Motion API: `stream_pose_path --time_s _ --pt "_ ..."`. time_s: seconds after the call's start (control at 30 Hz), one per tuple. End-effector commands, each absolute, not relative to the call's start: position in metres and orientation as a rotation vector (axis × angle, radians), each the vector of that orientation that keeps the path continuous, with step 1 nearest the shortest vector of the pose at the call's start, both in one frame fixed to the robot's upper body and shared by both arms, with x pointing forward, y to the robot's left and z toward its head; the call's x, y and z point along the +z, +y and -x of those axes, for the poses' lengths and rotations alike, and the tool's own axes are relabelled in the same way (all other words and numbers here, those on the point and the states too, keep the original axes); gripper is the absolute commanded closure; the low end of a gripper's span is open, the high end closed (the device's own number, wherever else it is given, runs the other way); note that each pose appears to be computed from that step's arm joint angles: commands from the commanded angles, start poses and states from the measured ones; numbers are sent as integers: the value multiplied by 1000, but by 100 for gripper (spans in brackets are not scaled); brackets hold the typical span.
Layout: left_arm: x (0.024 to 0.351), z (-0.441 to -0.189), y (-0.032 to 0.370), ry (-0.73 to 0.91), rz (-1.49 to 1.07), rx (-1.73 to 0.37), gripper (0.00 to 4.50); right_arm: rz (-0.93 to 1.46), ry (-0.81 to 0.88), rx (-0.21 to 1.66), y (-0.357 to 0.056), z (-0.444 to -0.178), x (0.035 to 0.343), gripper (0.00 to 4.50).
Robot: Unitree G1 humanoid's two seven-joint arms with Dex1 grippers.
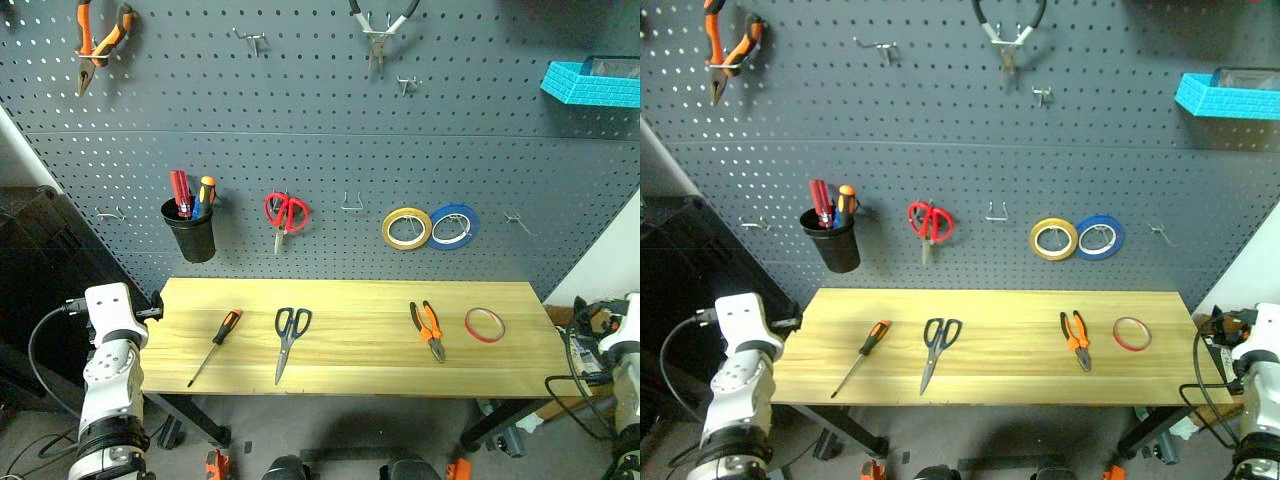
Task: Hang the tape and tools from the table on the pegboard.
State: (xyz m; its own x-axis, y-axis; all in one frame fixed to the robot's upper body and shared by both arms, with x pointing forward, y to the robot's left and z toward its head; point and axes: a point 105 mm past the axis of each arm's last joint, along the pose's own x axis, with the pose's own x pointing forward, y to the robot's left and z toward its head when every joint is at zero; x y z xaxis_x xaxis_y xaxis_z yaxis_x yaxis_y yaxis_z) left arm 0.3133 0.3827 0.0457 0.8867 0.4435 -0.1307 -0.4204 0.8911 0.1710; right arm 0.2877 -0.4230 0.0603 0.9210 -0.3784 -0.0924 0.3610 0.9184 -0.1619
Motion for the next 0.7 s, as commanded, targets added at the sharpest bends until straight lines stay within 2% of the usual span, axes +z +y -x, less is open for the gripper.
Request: stream_pose_path --time_s 0.03,0.5,0.7 --pt "68 -318 389 98 -176 463 4 159 62 -394 -428 -291 78 0" --pt "66 -313 383 94 -151 456 4 158 83 -349 -419 -295 71 0" --pt "66 -329 330 127 -137 276 4 133 160 -220 -387 -295 48 0"
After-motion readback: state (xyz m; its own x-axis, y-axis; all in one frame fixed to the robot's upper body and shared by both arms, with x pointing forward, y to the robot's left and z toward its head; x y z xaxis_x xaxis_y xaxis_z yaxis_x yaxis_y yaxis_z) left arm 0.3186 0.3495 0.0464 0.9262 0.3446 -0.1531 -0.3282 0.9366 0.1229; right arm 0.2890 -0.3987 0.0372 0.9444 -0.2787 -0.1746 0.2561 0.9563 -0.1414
